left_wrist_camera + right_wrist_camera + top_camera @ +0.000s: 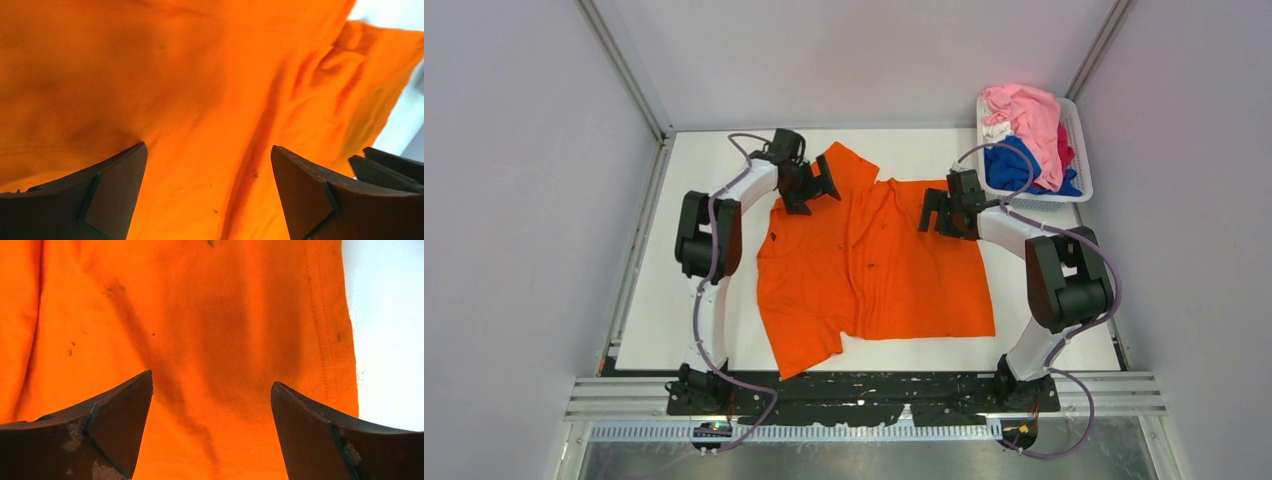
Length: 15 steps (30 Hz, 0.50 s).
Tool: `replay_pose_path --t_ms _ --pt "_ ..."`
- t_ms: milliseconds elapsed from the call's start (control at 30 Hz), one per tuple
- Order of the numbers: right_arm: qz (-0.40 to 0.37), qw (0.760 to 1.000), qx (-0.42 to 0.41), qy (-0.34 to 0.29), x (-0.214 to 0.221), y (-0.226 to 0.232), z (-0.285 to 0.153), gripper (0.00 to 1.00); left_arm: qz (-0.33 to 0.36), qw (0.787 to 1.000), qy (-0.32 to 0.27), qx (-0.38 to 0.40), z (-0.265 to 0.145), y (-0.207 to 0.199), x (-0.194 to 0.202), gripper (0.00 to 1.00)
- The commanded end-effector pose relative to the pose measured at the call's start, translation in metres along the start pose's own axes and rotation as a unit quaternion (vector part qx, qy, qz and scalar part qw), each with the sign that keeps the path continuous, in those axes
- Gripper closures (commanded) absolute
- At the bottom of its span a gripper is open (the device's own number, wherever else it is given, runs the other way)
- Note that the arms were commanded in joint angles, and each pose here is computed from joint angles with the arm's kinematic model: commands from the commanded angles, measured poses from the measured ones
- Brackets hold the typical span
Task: Fold and stack the t-shirts
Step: Flatten out the tshirt
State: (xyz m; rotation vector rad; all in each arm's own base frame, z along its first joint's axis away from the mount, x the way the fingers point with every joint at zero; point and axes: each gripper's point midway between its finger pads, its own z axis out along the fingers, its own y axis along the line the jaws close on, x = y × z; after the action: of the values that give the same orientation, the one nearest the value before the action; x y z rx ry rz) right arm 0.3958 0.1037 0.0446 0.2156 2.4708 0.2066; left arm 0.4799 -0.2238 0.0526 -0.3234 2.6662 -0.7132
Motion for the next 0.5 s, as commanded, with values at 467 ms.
replay_pose_path --t_ms 467 --pt "0.083 0.996 0.003 0.024 0.022 -0.029 0.001 0.05 -0.083 0.995 -0.018 -0.059 -0.042 0.101 -0.020 0.01"
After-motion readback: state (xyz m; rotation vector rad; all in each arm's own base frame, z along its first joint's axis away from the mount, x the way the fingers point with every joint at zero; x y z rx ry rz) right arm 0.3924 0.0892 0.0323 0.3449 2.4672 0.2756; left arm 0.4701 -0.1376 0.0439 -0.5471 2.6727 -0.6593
